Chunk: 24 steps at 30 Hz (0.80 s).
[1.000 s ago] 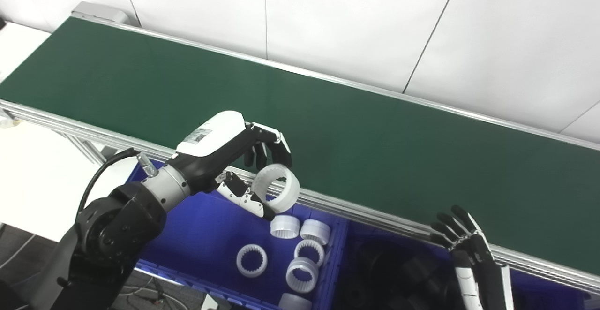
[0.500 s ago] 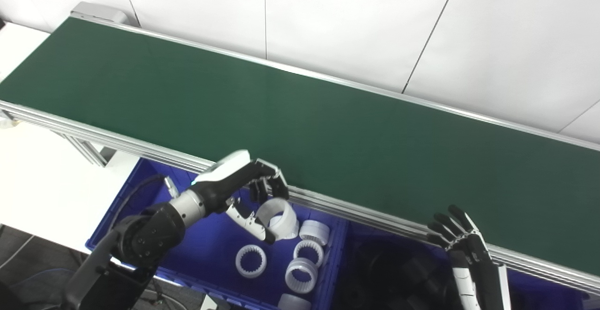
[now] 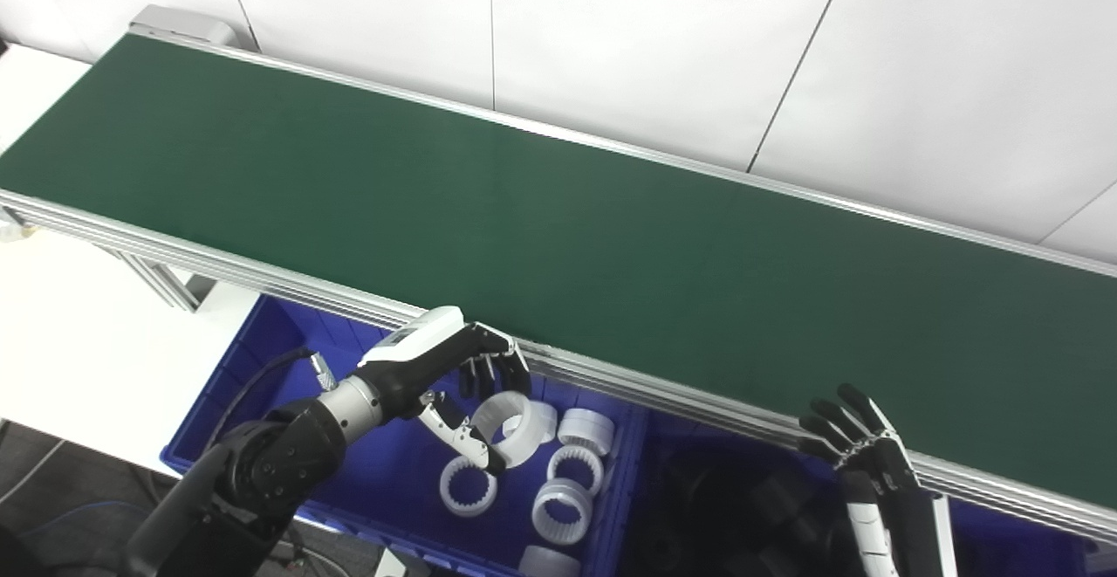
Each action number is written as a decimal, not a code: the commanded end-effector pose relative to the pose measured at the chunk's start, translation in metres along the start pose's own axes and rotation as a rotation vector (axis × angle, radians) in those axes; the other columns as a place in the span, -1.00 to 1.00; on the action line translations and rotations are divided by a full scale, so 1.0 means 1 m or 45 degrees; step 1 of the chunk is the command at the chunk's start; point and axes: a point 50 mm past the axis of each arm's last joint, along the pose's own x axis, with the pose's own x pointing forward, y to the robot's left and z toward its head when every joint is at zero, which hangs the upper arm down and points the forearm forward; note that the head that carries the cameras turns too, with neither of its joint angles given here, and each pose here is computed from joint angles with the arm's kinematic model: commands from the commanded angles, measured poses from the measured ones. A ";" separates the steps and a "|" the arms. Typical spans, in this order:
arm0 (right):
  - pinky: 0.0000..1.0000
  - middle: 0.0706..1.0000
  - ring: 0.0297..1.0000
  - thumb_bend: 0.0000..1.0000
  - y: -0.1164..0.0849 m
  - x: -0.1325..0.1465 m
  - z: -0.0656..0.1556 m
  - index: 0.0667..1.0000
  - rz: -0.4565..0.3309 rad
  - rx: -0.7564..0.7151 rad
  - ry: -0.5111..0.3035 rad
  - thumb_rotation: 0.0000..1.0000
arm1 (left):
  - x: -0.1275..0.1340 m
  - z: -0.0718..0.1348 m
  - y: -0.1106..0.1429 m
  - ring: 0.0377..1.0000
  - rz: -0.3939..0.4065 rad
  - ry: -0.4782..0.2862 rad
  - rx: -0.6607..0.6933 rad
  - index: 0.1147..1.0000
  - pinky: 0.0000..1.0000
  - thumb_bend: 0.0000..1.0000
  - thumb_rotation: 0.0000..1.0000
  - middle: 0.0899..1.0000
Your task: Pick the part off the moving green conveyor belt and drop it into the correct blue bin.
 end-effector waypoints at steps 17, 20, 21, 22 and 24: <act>0.34 0.55 0.48 0.33 0.001 0.002 0.015 0.70 0.001 -0.009 -0.069 0.50 | 0.007 0.024 0.016 -0.19 -0.084 -0.099 0.212 -0.12 -0.12 -0.04 -1.00 -0.17; 0.34 0.54 0.47 0.32 0.001 0.002 0.015 0.70 0.006 -0.009 -0.074 0.50 | 0.007 0.024 0.015 -0.18 -0.103 -0.098 0.228 -0.12 -0.11 -0.04 -1.00 -0.17; 0.34 0.54 0.47 0.32 0.001 0.003 0.015 0.70 0.006 -0.010 -0.075 0.50 | 0.007 0.024 0.015 -0.18 -0.111 -0.095 0.235 -0.12 -0.11 -0.04 -1.00 -0.17; 0.33 0.54 0.47 0.32 0.001 0.003 0.015 0.70 0.007 -0.011 -0.076 0.50 | 0.007 0.025 0.015 -0.17 -0.116 -0.093 0.240 -0.12 -0.11 -0.04 -1.00 -0.16; 0.33 0.54 0.47 0.33 0.001 0.003 0.015 0.70 0.004 -0.012 -0.075 0.50 | 0.007 0.025 0.016 -0.13 -0.124 -0.089 0.251 -0.14 -0.05 0.00 -1.00 -0.14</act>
